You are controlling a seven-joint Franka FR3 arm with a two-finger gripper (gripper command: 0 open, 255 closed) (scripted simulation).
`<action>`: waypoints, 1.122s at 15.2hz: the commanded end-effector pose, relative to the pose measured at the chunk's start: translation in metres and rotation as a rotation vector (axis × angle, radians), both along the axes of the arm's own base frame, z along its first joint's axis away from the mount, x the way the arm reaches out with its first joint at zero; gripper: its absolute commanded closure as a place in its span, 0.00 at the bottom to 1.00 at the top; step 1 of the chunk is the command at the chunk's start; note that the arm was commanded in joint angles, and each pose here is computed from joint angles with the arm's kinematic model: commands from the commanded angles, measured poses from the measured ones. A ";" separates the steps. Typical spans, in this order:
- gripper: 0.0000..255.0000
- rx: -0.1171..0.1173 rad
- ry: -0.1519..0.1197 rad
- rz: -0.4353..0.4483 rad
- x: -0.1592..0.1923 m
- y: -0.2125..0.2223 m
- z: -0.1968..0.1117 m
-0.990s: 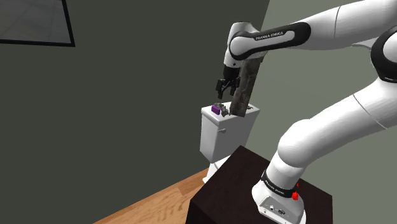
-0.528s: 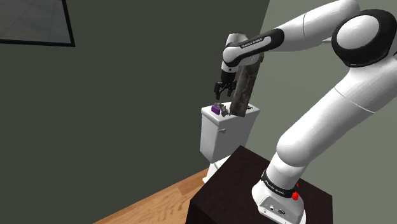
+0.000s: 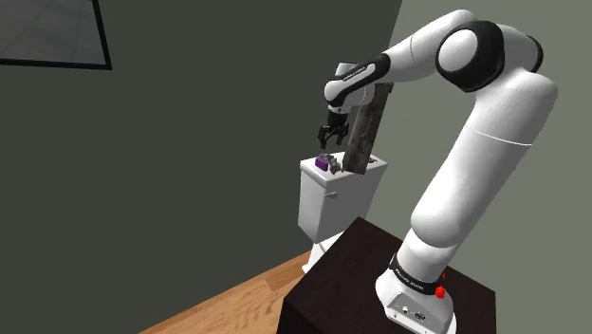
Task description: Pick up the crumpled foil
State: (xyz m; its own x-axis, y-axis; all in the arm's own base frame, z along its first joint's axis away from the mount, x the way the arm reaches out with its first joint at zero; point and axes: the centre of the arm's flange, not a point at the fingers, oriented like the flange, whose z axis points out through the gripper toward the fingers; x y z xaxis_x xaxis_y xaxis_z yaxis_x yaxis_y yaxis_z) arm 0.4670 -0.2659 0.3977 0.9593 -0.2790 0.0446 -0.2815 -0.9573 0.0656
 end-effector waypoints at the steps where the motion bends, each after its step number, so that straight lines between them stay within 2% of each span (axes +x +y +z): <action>1: 0.00 -0.004 -0.006 -0.008 0.011 -0.021 -0.014; 15: 0.00 -0.027 -0.048 -0.068 0.086 -0.166 -0.089; 17: 0.00 -0.027 -0.049 -0.069 0.087 -0.168 -0.095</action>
State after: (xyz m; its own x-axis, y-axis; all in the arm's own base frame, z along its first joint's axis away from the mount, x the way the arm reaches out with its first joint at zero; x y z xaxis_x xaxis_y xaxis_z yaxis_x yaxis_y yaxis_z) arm 0.5541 -0.4290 0.3054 0.9347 -0.3416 0.0981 -0.3493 -0.9339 0.0759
